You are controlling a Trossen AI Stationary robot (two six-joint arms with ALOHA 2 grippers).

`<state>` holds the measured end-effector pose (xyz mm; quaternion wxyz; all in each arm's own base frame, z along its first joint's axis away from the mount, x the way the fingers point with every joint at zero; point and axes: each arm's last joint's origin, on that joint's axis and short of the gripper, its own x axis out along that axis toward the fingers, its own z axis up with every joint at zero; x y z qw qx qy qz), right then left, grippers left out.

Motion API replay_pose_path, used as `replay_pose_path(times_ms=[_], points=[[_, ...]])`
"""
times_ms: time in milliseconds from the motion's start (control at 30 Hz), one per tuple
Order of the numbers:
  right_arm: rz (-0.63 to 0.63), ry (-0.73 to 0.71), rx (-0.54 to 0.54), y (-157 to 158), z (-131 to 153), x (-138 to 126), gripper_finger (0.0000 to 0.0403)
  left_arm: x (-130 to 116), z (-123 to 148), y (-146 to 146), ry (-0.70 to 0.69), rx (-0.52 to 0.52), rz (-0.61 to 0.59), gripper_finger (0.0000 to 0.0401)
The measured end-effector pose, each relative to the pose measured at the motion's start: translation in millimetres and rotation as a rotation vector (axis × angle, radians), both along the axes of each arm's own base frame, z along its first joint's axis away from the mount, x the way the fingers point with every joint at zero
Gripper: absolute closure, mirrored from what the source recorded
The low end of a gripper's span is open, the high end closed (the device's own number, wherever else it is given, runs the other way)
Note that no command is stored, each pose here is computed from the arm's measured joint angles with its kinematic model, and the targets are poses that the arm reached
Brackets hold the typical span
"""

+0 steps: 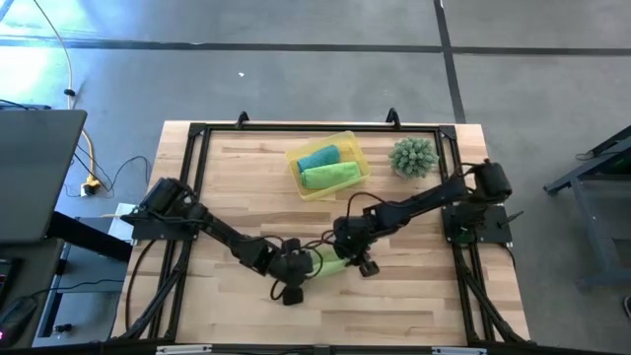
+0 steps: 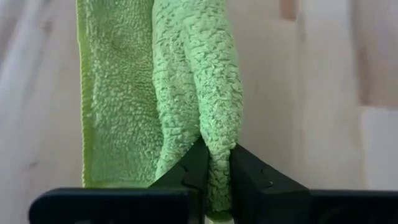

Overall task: Roll microfiber towels into tight, uniform cylinder then place into a basket
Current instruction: Roll the light green microfiber cloth

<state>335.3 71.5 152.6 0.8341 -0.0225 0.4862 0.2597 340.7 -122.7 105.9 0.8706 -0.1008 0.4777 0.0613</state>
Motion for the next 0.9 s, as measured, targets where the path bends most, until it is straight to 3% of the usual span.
replay_pose_path(times_ms=[100,300,367,567,733,900], points=[[0.048,-0.044,-0.066,13.6,4.8,-3.7,0.0285,1.9,-2.8,7.3,-0.009,-0.083,0.023,0.037],[-0.01,-0.155,-0.438,43.0,19.6,-20.1,0.0284,5.8,-3.2,19.6,0.012,-0.247,0.125,0.0369],[-0.015,-0.193,-0.506,54.4,23.9,-25.7,0.0284,6.7,-3.2,21.9,0.013,-0.268,0.133,0.0369],[0.04,-0.271,-0.504,82.5,24.7,-32.2,0.0284,9.9,-3.0,32.0,0.027,-0.351,0.205,0.0369],[0.0,-0.277,-0.491,80.8,21.2,-27.2,0.0284,12.1,-3.1,36.7,0.027,-0.4,0.226,0.0369],[-0.003,-0.209,-0.523,76.5,0.2,-21.7,0.0284,13.0,-3.4,37.6,0.027,-0.423,0.226,0.0369]])
